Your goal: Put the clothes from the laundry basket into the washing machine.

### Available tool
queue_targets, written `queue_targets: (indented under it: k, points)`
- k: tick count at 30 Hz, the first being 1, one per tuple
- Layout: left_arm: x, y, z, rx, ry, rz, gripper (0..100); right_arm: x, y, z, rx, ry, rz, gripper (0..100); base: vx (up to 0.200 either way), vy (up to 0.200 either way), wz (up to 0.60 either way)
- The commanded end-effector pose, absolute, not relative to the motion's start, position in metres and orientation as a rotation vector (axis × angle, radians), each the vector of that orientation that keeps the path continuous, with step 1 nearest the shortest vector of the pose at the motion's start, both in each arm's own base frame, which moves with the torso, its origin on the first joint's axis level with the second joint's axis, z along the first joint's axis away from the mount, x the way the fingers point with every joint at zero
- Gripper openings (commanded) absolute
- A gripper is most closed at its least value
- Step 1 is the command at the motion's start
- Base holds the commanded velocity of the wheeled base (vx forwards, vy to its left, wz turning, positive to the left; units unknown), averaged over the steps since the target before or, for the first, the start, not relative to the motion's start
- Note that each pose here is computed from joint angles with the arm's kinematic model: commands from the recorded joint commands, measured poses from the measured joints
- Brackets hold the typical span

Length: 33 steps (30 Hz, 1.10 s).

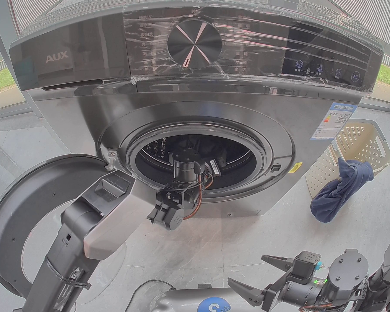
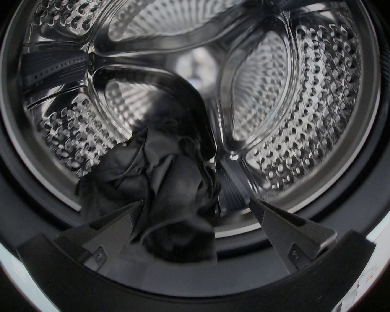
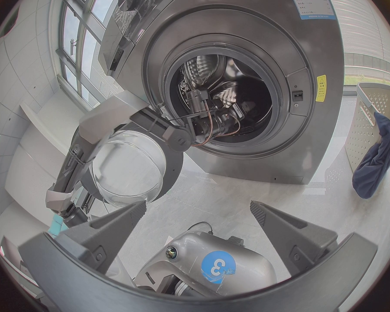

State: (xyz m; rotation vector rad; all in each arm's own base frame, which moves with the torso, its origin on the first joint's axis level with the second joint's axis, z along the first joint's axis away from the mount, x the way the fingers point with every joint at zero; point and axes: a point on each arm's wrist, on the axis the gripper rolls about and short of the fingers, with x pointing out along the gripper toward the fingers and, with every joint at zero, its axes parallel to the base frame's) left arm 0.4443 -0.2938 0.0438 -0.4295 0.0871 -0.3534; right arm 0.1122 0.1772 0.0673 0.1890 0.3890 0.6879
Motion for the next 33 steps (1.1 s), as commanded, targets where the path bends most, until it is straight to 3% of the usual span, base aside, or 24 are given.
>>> queue_targets:
  k: [1, 3, 5, 7, 15, 21, 28, 33]
  points:
    - [0.376, -0.282, 0.076, -0.358, 0.197, -0.396, 100, 0.110, 0.174, 0.067, 0.187, 0.393, 0.686, 100, 0.000, 0.000, 0.00]
    - [0.367, -0.280, 0.074, -0.333, 0.206, -0.404, 100, 0.110, 0.174, 0.068, 0.188, 0.392, 0.688, 100, 0.000, 0.000, 0.00]
    - [0.350, -0.272, 0.065, -0.241, 0.209, -0.416, 100, 0.109, 0.173, 0.069, 0.190, 0.386, 0.681, 100, 0.000, 0.000, 0.00]
    - [0.335, -0.266, 0.063, -0.197, 0.193, -0.434, 100, 0.109, 0.173, 0.069, 0.191, 0.384, 0.679, 100, 0.000, 0.000, 0.00]
    - [0.235, -0.245, 0.076, -0.115, 0.314, -0.612, 100, 0.111, 0.168, 0.077, 0.213, 0.356, 0.663, 100, 0.000, 0.000, 0.00]
    - [0.188, -0.215, 0.101, -0.119, 0.299, -0.661, 100, 0.112, 0.161, 0.088, 0.249, 0.308, 0.634, 100, 0.000, 0.000, 0.00]
    - [0.142, -0.159, 0.123, -0.139, 0.235, -0.624, 100, 0.107, 0.147, 0.114, 0.332, 0.195, 0.643, 100, -0.200, 0.000, 0.00]
    - [0.113, -0.118, 0.140, -0.144, 0.139, -0.604, 100, 0.110, 0.127, 0.125, 0.323, 0.145, 0.567, 100, -0.200, 0.000, 0.00]
